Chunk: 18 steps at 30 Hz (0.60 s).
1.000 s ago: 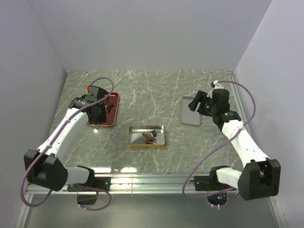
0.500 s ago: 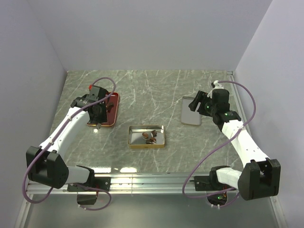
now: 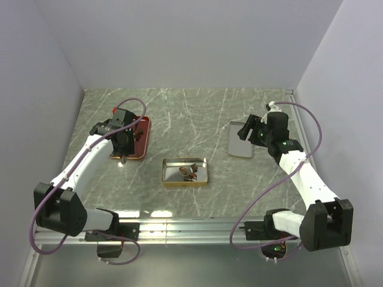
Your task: Pack the chocolate
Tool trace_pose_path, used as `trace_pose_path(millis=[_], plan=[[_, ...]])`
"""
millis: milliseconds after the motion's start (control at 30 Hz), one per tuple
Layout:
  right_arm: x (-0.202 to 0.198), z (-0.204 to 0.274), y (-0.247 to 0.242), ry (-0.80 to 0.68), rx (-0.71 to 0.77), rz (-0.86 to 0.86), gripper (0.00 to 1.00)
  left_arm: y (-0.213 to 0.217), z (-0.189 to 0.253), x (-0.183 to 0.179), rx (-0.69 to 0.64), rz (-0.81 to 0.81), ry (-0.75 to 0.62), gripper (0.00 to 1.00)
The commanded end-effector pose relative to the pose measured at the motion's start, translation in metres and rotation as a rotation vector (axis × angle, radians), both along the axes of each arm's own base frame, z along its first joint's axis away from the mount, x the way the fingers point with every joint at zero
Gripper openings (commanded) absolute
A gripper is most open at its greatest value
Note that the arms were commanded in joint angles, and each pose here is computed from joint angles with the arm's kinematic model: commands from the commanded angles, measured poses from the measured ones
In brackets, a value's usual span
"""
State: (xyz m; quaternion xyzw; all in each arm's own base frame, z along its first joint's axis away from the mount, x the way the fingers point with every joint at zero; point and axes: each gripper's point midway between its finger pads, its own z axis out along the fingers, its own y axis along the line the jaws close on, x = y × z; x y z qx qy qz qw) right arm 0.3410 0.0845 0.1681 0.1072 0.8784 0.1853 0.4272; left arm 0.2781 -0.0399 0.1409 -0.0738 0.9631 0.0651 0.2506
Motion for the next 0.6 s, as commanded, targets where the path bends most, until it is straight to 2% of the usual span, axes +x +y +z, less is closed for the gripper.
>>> trace_pose_path(millis=[0, 400, 567], plan=[[0.0051, 0.0074, 0.0026, -0.027, -0.002, 0.005, 0.78, 0.0043, -0.0018, 0.0019, 0.017, 0.005, -0.005, 0.45], [0.0076, 0.0051, 0.0032, -0.019, 0.000, 0.008, 0.78, 0.0033, -0.0060, 0.0064, 0.022, -0.001, 0.013, 0.43], [0.0075, 0.0048, 0.0023, -0.020, -0.004, 0.005, 0.78, 0.0038, -0.0042, 0.0059, 0.031, -0.018, 0.022, 0.37]])
